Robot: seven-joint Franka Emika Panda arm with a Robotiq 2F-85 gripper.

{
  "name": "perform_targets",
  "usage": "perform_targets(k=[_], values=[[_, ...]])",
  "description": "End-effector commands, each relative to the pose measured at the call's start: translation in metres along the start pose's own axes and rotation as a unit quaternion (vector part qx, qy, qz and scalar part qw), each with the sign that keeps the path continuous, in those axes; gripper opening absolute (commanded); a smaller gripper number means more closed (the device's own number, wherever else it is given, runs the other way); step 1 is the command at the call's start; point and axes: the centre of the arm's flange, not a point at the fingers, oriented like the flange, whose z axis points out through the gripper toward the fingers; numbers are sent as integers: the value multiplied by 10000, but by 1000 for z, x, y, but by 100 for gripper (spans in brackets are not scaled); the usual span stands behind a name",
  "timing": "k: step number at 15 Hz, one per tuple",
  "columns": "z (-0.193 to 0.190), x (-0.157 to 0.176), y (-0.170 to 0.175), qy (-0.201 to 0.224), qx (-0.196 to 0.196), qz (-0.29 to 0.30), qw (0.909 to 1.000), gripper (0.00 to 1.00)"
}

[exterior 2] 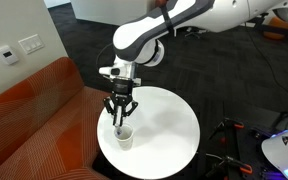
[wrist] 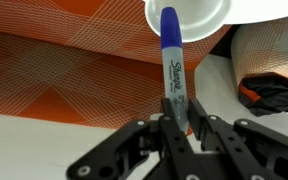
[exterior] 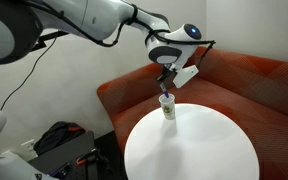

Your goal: Take the blue marker out of the white cup

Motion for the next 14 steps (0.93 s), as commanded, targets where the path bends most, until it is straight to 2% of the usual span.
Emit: perform_targets(k=[1, 8, 14], values=[[-28, 30, -35, 59, -177, 111, 9998, 6], [-73, 51, -76, -79, -587, 409, 9974, 6], [-112, 31, -114, -399, -1100, 977, 9883, 6]])
